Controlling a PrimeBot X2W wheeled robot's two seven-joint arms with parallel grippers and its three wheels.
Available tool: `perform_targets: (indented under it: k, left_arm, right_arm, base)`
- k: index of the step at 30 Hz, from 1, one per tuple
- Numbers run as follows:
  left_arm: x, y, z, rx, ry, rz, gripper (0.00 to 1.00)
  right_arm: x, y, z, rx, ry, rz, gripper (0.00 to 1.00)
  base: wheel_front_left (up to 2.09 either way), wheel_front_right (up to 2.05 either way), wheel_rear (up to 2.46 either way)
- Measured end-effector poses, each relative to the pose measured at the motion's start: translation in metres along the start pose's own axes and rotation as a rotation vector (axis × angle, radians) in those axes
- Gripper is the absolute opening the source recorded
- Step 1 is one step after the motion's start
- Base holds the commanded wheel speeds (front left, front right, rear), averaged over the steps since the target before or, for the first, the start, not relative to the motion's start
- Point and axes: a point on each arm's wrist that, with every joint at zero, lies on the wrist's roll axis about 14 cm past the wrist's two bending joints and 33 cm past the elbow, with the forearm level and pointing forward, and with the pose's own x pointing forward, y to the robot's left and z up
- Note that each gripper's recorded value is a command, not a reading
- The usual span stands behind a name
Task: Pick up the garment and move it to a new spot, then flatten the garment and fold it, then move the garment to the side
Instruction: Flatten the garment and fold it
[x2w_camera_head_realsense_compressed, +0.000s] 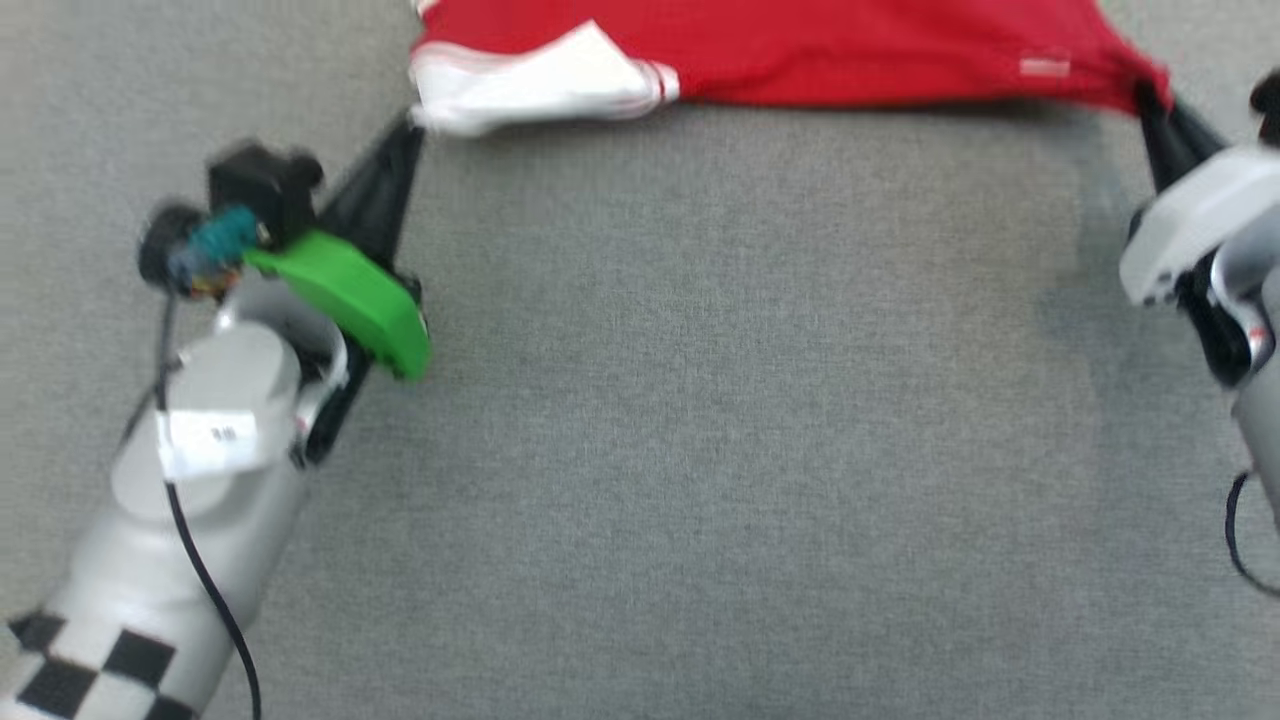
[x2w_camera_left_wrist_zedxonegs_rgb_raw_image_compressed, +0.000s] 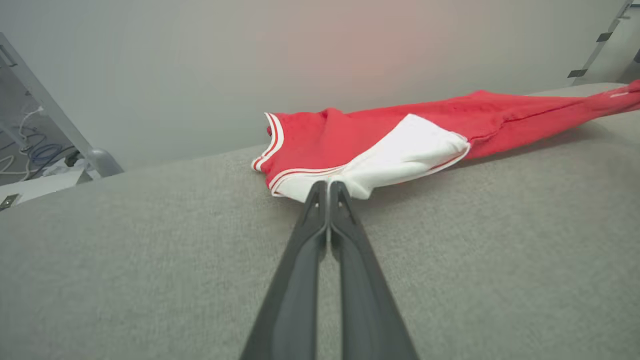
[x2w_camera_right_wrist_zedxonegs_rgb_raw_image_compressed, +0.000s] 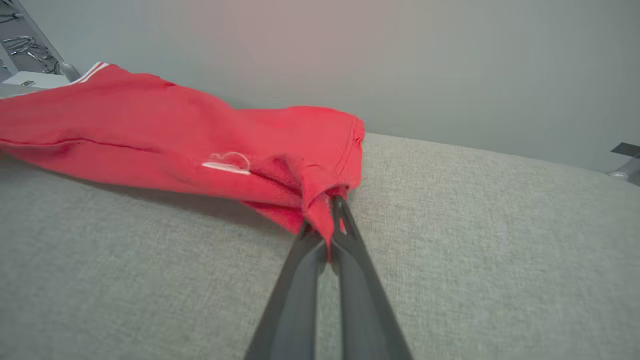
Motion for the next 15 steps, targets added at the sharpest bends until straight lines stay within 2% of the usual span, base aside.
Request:
perform_targets:
  k: [6,15]
  left_arm:
    - [-0.054,-0.014,-0.032,-0.046,0.116,0.003,0.00]
    - [-0.112,-0.031,-0.051,-0.101,0.206,0.002,0.00]
  right_arm:
    - [-0.048,0.008,-0.026,0.046,0.089,0.023,0.00]
    - [-0.097,0.021,-0.042,0.101,0.175,0.051,0.00]
  base:
    - [0.00,0.00,0.00]
    - [0.00,0.00,0.00]
